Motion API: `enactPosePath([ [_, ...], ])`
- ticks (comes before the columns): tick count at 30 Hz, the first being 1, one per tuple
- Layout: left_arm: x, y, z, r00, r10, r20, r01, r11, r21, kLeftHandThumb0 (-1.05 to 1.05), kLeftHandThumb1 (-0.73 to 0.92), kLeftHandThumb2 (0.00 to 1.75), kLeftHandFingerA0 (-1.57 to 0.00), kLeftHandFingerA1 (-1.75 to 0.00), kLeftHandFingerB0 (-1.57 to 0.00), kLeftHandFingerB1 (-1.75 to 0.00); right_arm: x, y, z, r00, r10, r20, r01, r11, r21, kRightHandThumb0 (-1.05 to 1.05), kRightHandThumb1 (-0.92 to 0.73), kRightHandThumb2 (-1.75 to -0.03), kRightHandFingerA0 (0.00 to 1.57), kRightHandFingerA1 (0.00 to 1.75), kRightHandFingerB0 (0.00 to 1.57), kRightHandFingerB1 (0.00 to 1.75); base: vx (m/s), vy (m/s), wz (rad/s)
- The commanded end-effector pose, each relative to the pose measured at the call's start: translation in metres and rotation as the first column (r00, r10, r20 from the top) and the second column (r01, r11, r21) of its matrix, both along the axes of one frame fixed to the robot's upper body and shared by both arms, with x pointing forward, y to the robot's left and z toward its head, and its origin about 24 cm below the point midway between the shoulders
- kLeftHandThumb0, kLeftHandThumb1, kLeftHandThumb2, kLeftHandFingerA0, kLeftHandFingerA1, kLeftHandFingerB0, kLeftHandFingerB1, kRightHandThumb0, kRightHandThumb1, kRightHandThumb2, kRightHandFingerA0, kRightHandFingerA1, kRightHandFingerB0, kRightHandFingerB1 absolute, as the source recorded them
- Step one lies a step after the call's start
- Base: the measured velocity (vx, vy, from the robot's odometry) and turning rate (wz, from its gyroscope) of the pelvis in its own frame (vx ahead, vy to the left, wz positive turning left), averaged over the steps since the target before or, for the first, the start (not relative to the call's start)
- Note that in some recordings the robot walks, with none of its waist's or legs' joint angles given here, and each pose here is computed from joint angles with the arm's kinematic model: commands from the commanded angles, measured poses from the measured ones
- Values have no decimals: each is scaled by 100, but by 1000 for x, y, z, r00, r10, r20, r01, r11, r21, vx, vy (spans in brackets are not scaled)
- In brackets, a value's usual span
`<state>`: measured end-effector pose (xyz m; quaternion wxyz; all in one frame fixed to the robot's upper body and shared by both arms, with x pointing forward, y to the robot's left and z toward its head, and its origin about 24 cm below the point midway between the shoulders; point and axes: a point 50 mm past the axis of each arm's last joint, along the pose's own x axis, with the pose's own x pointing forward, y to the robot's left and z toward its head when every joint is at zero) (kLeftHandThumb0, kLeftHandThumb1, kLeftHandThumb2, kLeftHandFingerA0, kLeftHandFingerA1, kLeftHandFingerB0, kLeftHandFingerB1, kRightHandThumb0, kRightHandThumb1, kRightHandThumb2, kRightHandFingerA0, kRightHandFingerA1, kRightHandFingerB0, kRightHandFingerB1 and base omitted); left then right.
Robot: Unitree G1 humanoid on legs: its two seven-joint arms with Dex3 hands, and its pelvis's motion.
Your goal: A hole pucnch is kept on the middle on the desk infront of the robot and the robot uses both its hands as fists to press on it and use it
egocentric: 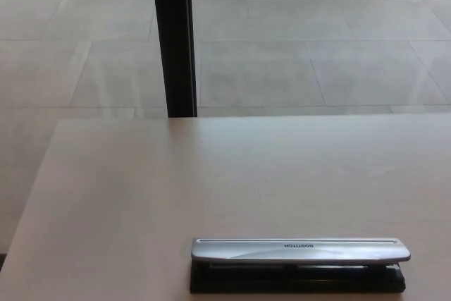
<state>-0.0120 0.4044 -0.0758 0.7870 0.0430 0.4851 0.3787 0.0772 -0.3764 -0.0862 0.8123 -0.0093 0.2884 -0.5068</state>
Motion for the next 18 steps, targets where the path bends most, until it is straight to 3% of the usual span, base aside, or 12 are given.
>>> enactPosePath([
  [1,45,28,39,905,124,406,-186,976,117,-55,53,81,-86,-76,-57,-67,57,-35,64,902,-84,423,139,985,-101,-52,-64,-87,36,50,2,22,0,0,0],
  [3,58,31,49,844,153,514,-244,963,114,-50,42,103,-83,-82,-56,-73,70,-36,76,888,-52,456,120,985,-122,-49,-67,-88,39,51,3,23,0,0,0],
  [6,91,37,75,745,147,650,-299,945,129,-60,54,77,-87,-75,-60,-70,101,-36,108,830,38,556,85,977,-194,-40,-85,-65,56,42,4,25,0,0,0],
  [7,117,37,100,649,124,751,-329,935,130,-55,50,80,-93,-78,-63,-67,126,-21,137,791,155,593,41,952,-303,-41,-87,-66,86,53,12,26,0,0,0],
  [10,148,28,133,554,66,830,-322,936,140,-53,48,91,-112,-87,-83,-65,153,1,172,725,274,632,-6,920,-392,-54,-90,-67,113,96,37,41,0,0,0],
  [11,162,22,146,479,57,876,-319,941,114,-53,36,106,-119,-109,-89,-78,161,10,184,701,309,643,-17,909,-417,-53,-68,-113,132,121,57,71,0,0,0],
  [12,169,18,153,430,48,902,-311,945,98,-53,36,106,-119,-109,-89,-78,165,15,191,677,323,661,-26,908,-417,-53,-68,-113,132,121,57,71,0,0,0],
  [13,180,12,164,356,59,933,-304,951,56,-55,26,107,-131,-129,-109,-70,171,23,200,652,367,664,-46,893,-448,-65,-92,-67,121,133,79,74,0,0,0],
  [14,196,-3,182,261,34,965,-277,960,41,-62,25,106,-140,-134,-114,-86,180,37,212,611,415,674,-83,880,-467,-61,-67,-115,135,134,78,86,0,0,0],
  [16,215,-23,205,191,9,982,-257,966,41,-80,36,76,-138,-134,-133,-72,190,58,224,545,491,680,-136,851,-506,-68,-71,-118,134,142,88,105,0,0,0],
  [17,232,-47,226,153,-58,987,-225,970,91,-70,38,73,-130,-128,-128,-79,196,81,234,485,508,712,-136,848,-513,-61,-81,-85,122,173,83,131,0,0,0],
  [18,241,-62,238,113,-86,990,-199,974,107,-50,27,95,-134,-130,-119,-100,198,93,240,452,505,736,-129,853,-506,-62,-64,-115,131,140,96,118,0,0,0],
])
